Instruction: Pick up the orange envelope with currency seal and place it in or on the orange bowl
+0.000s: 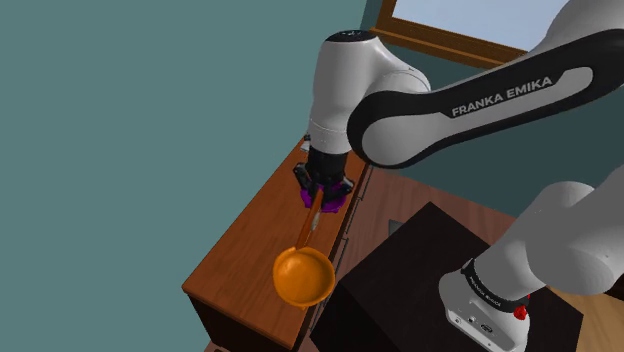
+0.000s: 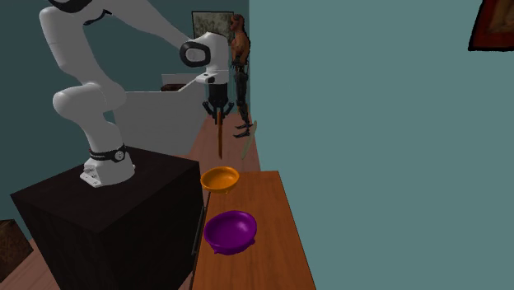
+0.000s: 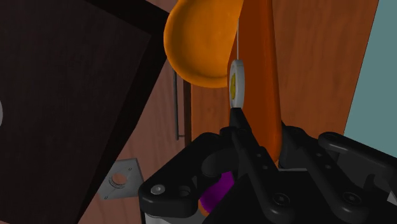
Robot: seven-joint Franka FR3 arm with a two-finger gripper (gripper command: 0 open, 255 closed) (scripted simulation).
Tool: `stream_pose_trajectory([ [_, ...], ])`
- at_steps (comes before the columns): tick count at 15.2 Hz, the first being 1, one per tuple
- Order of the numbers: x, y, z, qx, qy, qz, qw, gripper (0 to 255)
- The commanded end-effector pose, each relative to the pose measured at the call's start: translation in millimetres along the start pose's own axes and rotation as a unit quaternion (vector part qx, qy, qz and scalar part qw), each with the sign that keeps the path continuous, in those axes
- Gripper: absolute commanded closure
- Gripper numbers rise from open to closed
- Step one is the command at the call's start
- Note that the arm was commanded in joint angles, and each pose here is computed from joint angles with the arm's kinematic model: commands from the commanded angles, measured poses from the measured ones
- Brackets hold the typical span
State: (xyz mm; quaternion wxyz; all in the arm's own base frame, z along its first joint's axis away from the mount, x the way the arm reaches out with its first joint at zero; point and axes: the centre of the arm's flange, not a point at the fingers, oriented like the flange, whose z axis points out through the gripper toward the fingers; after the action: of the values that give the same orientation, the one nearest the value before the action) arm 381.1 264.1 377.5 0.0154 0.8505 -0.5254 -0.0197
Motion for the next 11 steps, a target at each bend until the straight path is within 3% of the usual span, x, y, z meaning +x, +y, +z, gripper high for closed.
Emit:
stream_pose_trajectory([
  [1, -0.2, -0.5, 10.6, 0.001, 0.0, 0.0, 1.0, 255],
  [11, 0.7, -3.0, 63.4, 0.001, 0.0, 0.0, 1.0, 255],
])
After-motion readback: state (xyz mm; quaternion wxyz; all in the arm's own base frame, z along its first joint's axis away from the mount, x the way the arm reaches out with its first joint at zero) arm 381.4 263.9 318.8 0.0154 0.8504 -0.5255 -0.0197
